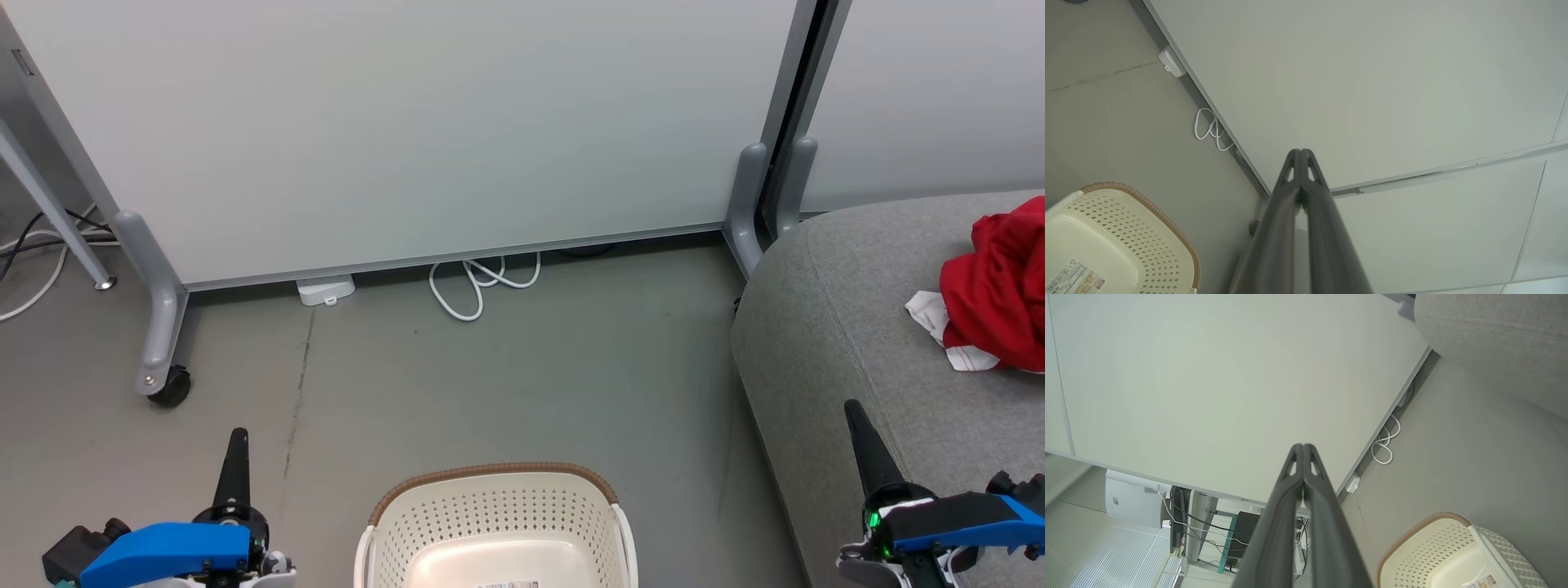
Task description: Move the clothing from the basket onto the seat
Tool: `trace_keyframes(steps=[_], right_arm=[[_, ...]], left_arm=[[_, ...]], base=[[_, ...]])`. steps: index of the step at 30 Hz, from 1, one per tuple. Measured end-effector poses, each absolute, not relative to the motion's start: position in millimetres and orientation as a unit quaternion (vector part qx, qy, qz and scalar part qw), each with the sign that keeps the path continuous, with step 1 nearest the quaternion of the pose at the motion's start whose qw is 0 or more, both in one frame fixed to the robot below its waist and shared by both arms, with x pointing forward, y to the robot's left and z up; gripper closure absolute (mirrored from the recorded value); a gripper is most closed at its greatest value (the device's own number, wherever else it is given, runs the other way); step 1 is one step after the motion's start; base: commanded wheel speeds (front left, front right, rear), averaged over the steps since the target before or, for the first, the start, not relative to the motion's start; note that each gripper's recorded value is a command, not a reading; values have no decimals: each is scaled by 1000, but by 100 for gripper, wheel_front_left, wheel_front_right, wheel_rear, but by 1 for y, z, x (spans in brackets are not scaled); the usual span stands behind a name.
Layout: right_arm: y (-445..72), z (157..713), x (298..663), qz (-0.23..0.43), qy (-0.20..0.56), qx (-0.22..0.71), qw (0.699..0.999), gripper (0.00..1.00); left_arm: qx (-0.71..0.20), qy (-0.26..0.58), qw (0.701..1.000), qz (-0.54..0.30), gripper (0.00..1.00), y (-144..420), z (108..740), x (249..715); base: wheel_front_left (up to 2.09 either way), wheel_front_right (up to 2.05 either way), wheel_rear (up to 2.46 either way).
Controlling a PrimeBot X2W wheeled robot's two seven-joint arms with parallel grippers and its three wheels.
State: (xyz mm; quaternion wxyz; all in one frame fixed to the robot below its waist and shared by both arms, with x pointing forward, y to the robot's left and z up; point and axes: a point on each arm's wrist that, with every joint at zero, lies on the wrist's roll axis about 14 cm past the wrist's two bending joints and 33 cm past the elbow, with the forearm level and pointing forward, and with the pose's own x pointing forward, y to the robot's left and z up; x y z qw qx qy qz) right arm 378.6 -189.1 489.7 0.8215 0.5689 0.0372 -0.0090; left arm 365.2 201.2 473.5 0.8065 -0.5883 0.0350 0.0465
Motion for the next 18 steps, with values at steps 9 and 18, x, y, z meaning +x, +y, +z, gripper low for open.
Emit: trace_keyframes(steps=[9,18], right_arm=[[-191,494,381,-8,29,602,798,100],[-193,495,382,-9,24,632,774,100]], left_arm=[[-617,30,786,41,100,201,478,369],[-642,24,766,32,100,200,485,374]], base=[[0,0,0],[0,0,0]])
